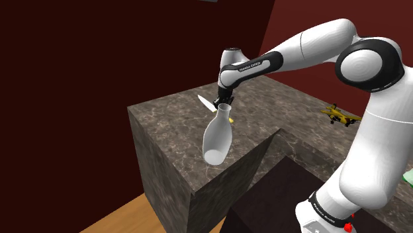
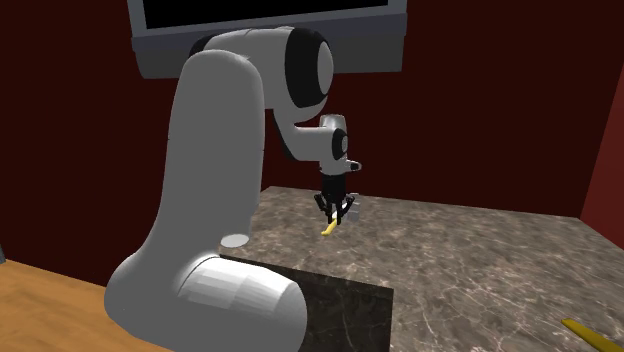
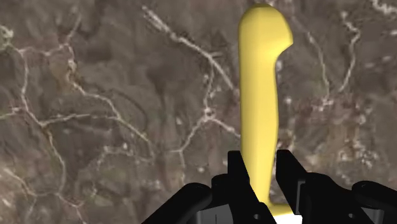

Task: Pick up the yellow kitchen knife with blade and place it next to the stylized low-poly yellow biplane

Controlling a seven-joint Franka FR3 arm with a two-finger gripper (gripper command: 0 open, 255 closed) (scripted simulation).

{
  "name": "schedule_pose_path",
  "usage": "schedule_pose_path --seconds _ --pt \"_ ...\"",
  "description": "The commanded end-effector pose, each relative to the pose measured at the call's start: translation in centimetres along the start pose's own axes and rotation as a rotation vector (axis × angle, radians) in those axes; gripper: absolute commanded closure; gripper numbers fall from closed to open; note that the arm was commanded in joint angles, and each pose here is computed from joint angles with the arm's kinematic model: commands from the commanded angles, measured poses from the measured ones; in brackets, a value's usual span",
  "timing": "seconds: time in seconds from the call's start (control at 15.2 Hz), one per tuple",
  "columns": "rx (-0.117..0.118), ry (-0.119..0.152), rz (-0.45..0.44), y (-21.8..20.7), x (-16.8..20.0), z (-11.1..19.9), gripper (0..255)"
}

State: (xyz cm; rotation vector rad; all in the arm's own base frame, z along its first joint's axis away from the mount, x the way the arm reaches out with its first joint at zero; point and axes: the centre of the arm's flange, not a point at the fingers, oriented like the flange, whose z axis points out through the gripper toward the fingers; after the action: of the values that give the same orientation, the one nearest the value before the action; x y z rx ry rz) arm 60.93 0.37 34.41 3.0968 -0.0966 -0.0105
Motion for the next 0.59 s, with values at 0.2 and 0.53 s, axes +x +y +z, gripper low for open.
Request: schedule_pose_path --seconds 0.2,0.53 --pt "0.000 -0.001 0.000 0.0 0.0 0.0 255" --pt "0.000 -0.001 0.000 0.0 0.0 -0.9 255"
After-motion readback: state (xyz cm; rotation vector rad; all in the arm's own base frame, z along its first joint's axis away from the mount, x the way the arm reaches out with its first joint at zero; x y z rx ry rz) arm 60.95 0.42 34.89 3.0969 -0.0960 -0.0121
